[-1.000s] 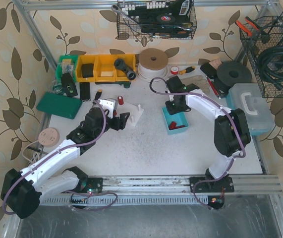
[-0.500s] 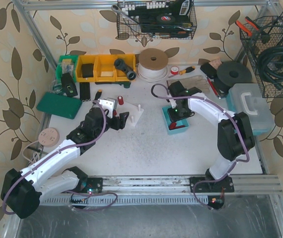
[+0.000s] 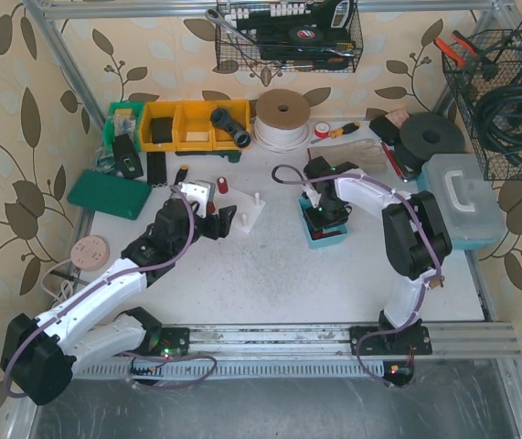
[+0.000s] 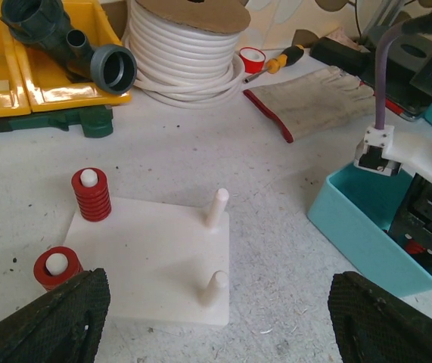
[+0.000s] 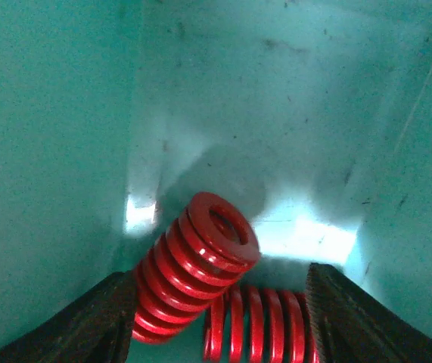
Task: Install the large spring
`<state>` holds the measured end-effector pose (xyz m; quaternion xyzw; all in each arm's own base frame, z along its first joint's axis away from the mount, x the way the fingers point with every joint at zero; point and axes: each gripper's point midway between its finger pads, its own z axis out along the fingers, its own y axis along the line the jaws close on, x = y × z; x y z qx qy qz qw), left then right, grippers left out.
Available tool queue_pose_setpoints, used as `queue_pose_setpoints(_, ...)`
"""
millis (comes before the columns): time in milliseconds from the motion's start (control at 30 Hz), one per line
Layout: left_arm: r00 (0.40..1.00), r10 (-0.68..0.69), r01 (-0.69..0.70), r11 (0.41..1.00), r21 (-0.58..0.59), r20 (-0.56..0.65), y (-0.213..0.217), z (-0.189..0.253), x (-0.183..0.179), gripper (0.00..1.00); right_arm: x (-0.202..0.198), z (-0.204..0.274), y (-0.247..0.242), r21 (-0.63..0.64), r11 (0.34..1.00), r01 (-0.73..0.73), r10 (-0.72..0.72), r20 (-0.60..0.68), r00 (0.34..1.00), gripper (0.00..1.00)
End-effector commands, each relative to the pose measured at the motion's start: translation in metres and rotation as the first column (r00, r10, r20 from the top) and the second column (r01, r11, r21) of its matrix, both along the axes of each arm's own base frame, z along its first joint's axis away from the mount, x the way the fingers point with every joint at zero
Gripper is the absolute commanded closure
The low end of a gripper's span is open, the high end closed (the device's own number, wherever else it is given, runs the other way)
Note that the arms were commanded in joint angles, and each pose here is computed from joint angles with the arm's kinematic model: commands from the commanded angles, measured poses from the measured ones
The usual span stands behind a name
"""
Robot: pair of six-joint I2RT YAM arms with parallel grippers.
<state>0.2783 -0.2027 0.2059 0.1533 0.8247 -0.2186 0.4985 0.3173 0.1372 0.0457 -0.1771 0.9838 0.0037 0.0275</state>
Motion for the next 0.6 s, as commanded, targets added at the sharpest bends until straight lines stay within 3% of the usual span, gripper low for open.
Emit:
queue_pose_setpoints(0, 0.999, -0.003, 0.003, 1.000, -0.004, 0.045, 0.000, 0.011, -0.001, 0.18, 0.000, -0.019, -0.001, -0.031, 1.000, -0.008, 0.006, -0.055, 0.998, 0.37)
queue_pose_setpoints(167, 0.999, 0.000, 0.000, 1.000, -0.002, 0.047, 0.000, 0.012, -0.001, 0.18, 0.007, -0.025, -0.003, -0.052, 0.999, 0.005, -0.007, -0.040, 0.999, 0.41)
queue_pose_setpoints(567, 0.999, -0.005, 0.005, 1.000, -0.004, 0.047, -0.001, 0.012, -0.001, 0.18, 0.031, 0.008, 0.003, -0.012, 0.999, 0.036, -0.034, 0.097, 0.995, 0.81)
